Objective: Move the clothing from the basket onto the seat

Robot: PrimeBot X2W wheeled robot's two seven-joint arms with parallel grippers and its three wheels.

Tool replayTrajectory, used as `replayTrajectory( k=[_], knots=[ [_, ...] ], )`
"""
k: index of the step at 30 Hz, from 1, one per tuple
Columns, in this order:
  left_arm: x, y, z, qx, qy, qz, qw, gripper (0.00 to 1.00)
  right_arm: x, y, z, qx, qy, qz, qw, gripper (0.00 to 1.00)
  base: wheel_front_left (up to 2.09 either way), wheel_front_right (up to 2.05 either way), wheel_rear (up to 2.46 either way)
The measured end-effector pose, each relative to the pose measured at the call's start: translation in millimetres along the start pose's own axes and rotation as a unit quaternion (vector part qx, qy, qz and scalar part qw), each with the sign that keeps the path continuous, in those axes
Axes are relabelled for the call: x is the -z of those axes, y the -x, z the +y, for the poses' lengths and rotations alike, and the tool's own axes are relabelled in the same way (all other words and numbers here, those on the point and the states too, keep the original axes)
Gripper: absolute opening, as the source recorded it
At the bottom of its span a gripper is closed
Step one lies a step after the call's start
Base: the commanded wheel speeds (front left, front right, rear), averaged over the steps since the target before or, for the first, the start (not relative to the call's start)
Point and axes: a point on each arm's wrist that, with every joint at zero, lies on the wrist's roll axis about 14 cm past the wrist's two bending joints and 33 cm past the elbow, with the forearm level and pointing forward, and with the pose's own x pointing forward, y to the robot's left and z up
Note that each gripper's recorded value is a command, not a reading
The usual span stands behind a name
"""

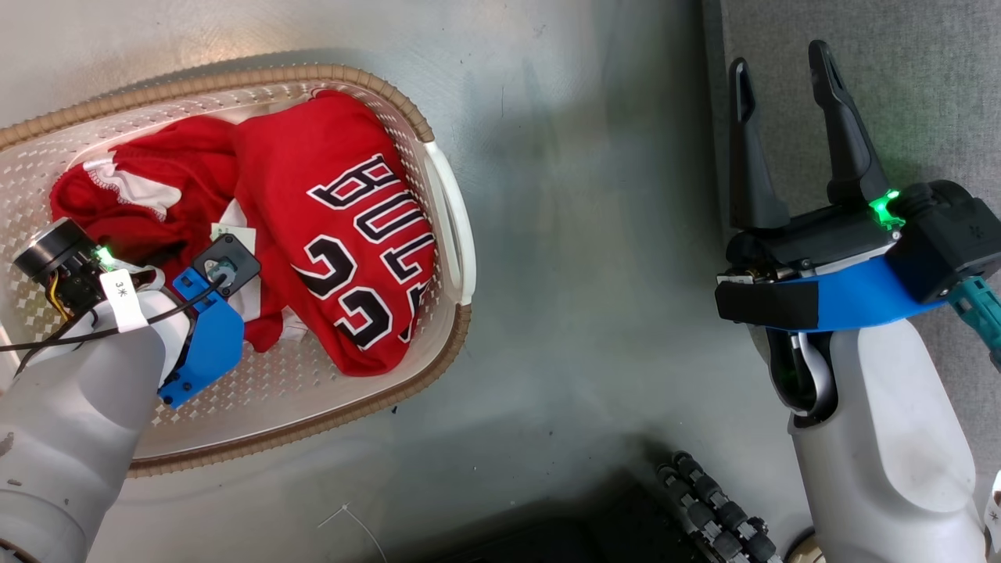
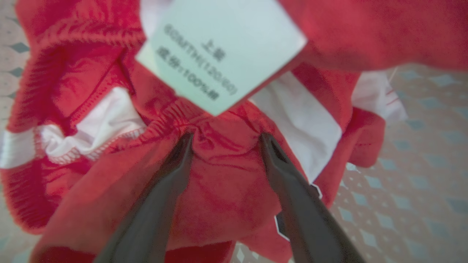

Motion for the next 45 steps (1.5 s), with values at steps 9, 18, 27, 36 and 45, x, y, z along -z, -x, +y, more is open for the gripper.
replayTrajectory(
  k=[9,18,27,36,45],
  knots=[
    [-1.3,3.3,1.1,-0.002,0.004,0.000,1.000,0.00,-2.4,0.6,-1.7,0.003,0.001,-0.002,1.000,1.00,0.00,0.00,0.00],
    [-10.6,10.9,1.5,-0.006,0.009,-0.006,1.000,0.00,-8.6,1.2,-2.7,0.005,0.002,-0.007,1.000,1.00,0.00,0.00,0.00],
    [-25.9,35.8,1.2,-0.019,0.016,-0.037,0.999,0.00,-32.2,2.4,0.7,0.002,0.000,-0.031,1.000,1.00,0.00,0.00,0.00],
    [-42.0,75.2,-1.2,-0.043,0.041,-0.079,0.995,0.00,-61.7,10.2,10.2,-0.007,0.001,-0.059,0.998,1.00,0.00,0.00,0.00],
    [-61.2,124.4,-5.3,-0.078,0.080,-0.142,0.984,0.00,-94.5,26.4,21.7,-0.017,0.002,-0.088,0.996,1.00,0.00,0.00,0.00]
  ],
)
